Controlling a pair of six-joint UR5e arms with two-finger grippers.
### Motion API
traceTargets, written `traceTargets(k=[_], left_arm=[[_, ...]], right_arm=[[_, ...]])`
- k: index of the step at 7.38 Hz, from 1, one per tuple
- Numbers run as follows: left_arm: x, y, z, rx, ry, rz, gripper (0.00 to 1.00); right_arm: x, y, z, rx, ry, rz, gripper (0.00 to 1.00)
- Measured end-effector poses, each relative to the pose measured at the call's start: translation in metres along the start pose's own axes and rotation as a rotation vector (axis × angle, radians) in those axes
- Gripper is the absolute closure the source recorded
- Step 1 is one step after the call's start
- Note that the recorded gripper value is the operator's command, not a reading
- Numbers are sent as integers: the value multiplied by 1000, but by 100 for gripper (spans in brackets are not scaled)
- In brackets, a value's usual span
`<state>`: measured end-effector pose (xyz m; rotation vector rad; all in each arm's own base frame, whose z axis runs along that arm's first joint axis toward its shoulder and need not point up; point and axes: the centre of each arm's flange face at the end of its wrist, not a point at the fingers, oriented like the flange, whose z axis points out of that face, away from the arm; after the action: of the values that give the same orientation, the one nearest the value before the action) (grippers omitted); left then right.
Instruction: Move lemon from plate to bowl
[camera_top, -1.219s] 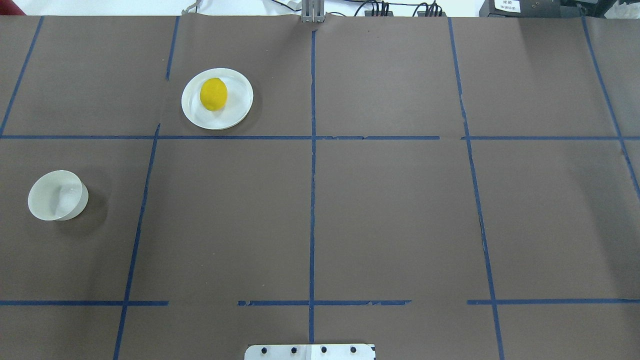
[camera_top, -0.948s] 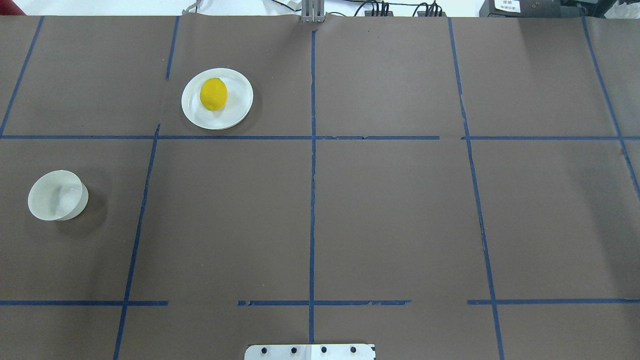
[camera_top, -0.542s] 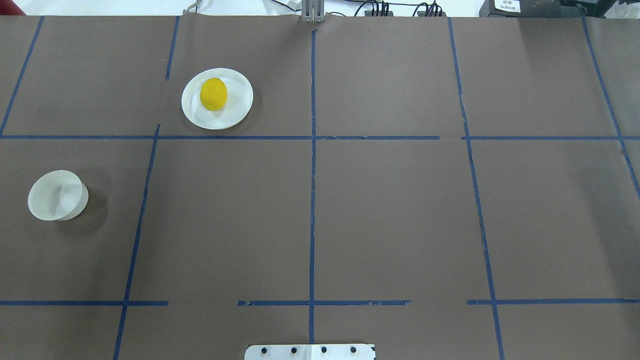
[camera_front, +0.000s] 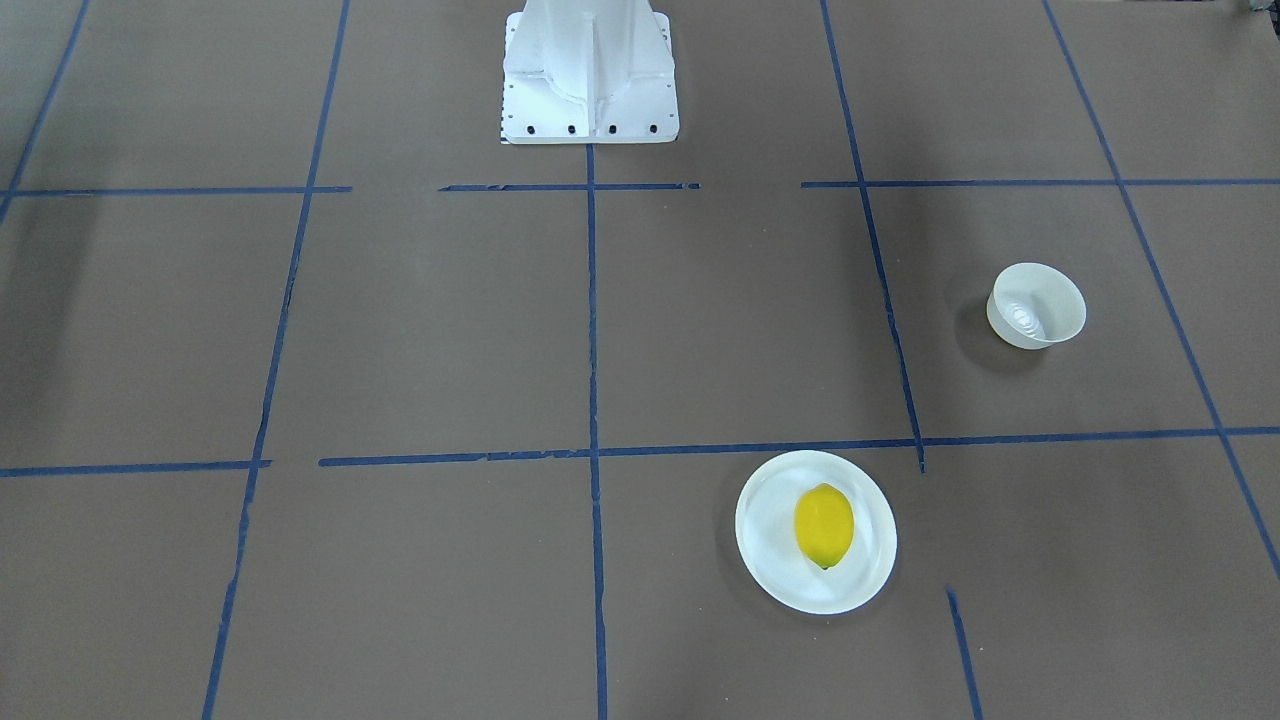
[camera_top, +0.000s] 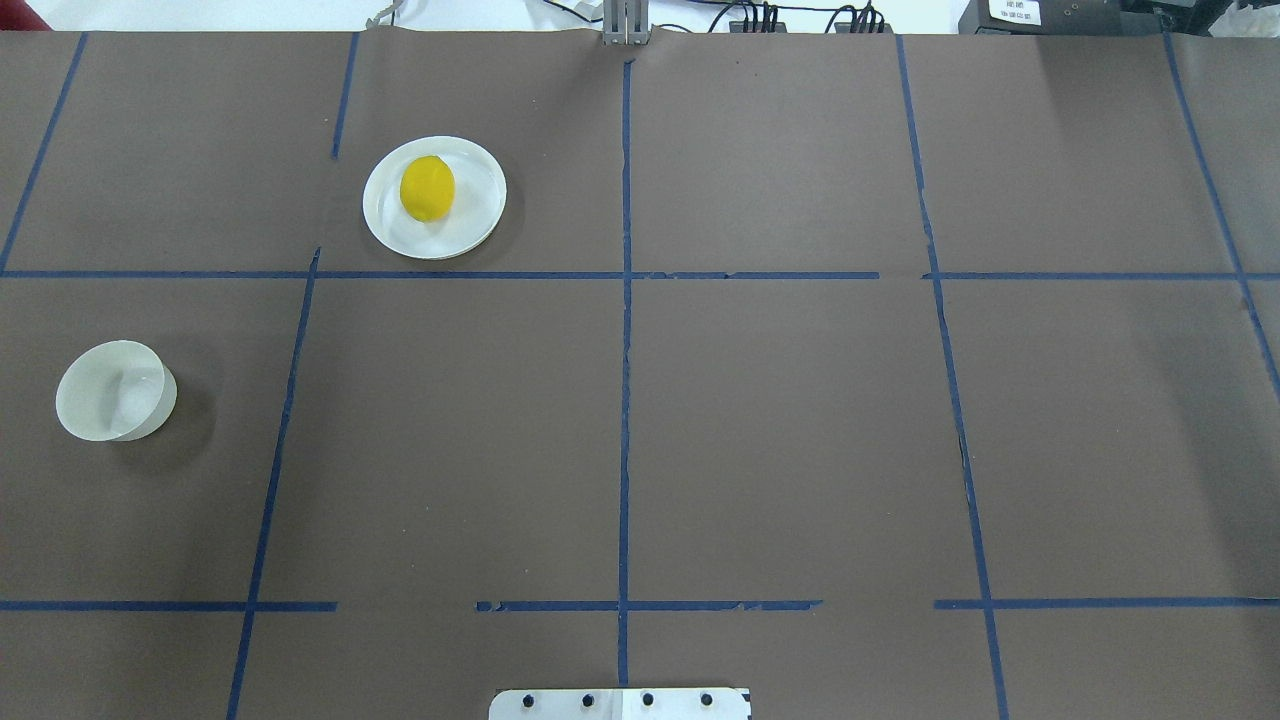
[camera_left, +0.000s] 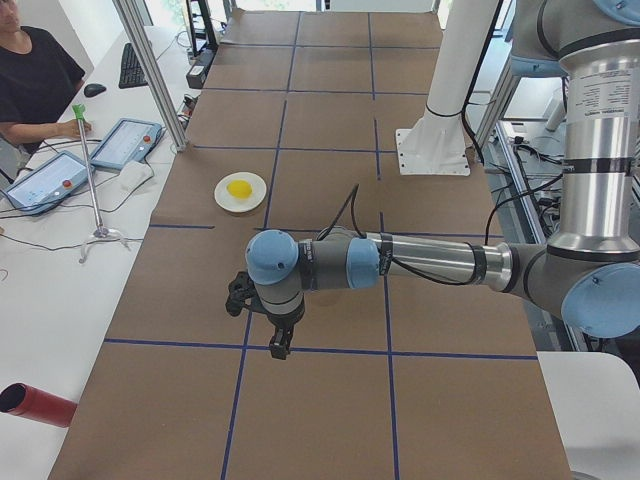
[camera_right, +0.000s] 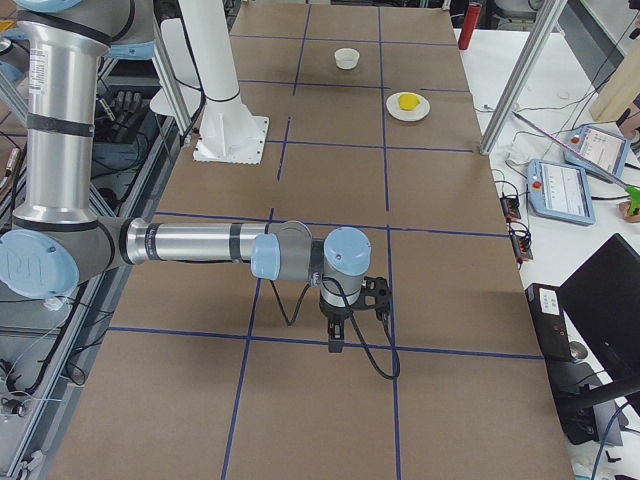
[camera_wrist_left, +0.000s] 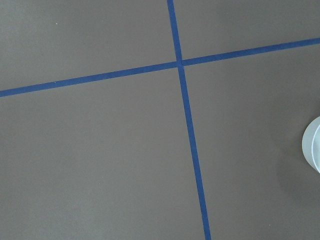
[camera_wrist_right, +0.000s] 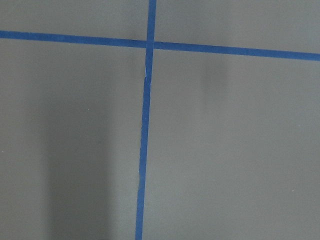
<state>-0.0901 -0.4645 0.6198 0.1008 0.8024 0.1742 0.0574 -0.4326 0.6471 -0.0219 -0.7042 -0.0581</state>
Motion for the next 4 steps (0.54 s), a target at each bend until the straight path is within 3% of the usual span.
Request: traceTargets(k=[2, 4], left_arm=[[39, -35, 7, 81, -6, 15, 0], [115, -86, 33, 113, 39, 24, 0]], right_arm=[[0, 0, 0, 0, 0, 0, 0], [0, 0, 0, 0, 0, 0, 0]])
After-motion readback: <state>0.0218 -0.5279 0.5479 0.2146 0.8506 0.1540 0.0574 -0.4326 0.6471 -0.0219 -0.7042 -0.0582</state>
